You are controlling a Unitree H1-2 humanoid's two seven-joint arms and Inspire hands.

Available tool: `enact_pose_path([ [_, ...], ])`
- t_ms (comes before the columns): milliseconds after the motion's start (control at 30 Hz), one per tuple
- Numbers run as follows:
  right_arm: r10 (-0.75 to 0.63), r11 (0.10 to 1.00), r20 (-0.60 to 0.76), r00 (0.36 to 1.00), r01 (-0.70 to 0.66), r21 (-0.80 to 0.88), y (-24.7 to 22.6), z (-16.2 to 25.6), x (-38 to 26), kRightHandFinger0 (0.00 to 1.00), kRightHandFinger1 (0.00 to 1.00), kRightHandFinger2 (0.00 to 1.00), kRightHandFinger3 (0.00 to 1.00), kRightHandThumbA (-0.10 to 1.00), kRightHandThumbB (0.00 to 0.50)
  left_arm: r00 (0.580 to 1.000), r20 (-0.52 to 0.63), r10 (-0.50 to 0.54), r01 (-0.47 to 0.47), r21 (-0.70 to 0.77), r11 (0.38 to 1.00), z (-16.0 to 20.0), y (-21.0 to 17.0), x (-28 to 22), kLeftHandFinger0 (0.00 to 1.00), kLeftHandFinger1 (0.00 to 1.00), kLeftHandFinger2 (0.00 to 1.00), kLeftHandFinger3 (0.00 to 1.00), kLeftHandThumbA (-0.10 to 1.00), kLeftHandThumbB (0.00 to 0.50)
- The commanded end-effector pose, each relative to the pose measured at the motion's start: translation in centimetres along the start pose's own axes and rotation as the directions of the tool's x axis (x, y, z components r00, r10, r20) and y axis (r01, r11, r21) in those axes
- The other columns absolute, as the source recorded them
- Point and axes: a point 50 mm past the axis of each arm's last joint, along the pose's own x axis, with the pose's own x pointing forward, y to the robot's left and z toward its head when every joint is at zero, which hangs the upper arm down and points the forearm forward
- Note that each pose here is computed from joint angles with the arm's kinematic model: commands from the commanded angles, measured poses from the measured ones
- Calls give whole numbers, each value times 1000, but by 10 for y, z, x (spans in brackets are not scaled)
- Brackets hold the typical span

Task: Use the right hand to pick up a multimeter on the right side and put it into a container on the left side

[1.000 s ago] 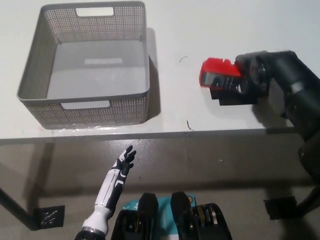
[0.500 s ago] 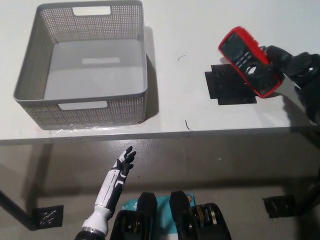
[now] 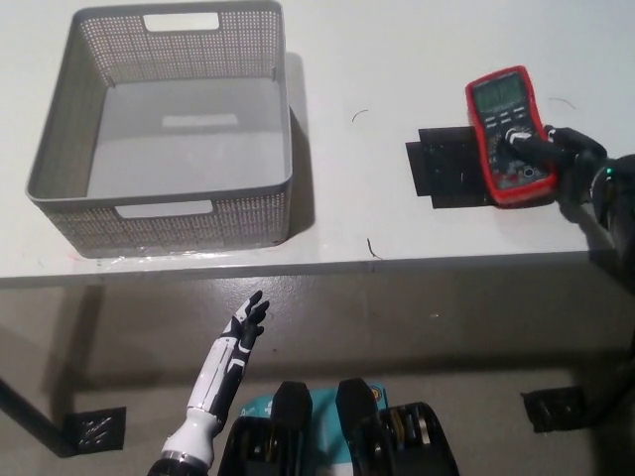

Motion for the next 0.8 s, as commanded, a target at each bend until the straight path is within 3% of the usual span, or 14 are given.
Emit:
enact_pose_path([
  [0, 282, 573, 396, 874, -485, 661, 75, 73, 0, 0, 87, 612, 1000, -100, 123, 995, 98, -21, 17, 44, 999, 15, 5, 14, 1000, 1000, 1000, 1000, 1000, 385],
  [67, 296, 499, 444, 846, -533, 683, 84, 78, 0, 0, 67, 610, 1000, -100, 99, 995, 93, -21, 17, 45, 999, 14, 5, 12, 1000, 1000, 1000, 1000, 1000, 383],
  [167, 300, 470, 495, 815, -578, 667, 98, 89, -2, 0, 126, 612, 1000, -100, 122, 996, 90, -20, 17, 36, 999, 14, 2, 11, 1000, 1000, 1000, 1000, 1000, 397],
  [267, 317, 444, 519, 794, -608, 658, 116, 109, -5, 0, 49, 584, 977, -100, 132, 995, 93, -18, 15, 36, 999, 14, 2, 11, 1000, 1000, 1000, 1000, 1000, 396],
  [300, 322, 422, 531, 784, -621, 661, 121, 115, -6, 0, 62, 579, 746, -100, 130, 995, 95, -18, 15, 36, 999, 15, 3, 11, 1000, 1000, 1000, 1000, 1000, 396],
  [367, 323, 399, 554, 767, -642, 655, 131, 126, -9, 0, 78, 543, 1000, -100, 167, 995, 95, -17, 13, 40, 999, 15, 4, 12, 1000, 1000, 1000, 1000, 1000, 405],
  [467, 345, 424, 582, 736, -676, 603, 144, 143, -15, 0, 11, 403, 791, -100, 176, 995, 97, -21, 18, 34, 999, 15, 2, 11, 1000, 1000, 1000, 1000, 1000, 407],
  [500, 355, 419, 592, 723, -689, 591, 147, 147, -17, 0, 1, 386, 807, -100, 167, 995, 96, -20, 17, 34, 999, 15, 2, 11, 1000, 1000, 1000, 1000, 1000, 415],
  [533, 365, 407, 604, 708, -705, 581, 154, 154, -19, 0, 2, 436, 919, -100, 190, 995, 93, -20, 17, 36, 999, 14, 2, 9, 1000, 1000, 1000, 1000, 1000, 409],
  [600, 375, 379, 619, 690, -724, 577, 159, 162, -23, 0, 0, 499, 855, -100, 220, 995, 93, -21, 17, 43, 999, 14, 1, 9, 1000, 1000, 1000, 1000, 1000, 409],
  [633, 388, 373, 662, 641, -766, 523, 163, 173, -30, 0, 0, 492, 771, -100, 214, 995, 93, -21, 18, 39, 999, 14, 2, 9, 1000, 1000, 1000, 1000, 1000, 415],
  [700, 408, 339, 682, 607, -794, 504, 168, 183, -37, 0, 3, 505, 843, -100, 229, 995, 96, -19, 15, 47, 999, 15, 3, 10, 1000, 1000, 1000, 1000, 1000, 413],
  [733, 411, 331, 689, 596, -802, 497, 170, 188, -40, 0, 0, 488, 804, -100, 239, 995, 98, -17, 12, 49, 999, 15, 4, 10, 1000, 1000, 1000, 1000, 1000, 412],
  [767, 427, 306, 709, 561, -828, 471, 174, 196, -47, 0, 17, 549, 875, -100, 238, 995, 98, -15, 10, 52, 999, 15, 4, 10, 1000, 1000, 1000, 1000, 1000, 423],
])
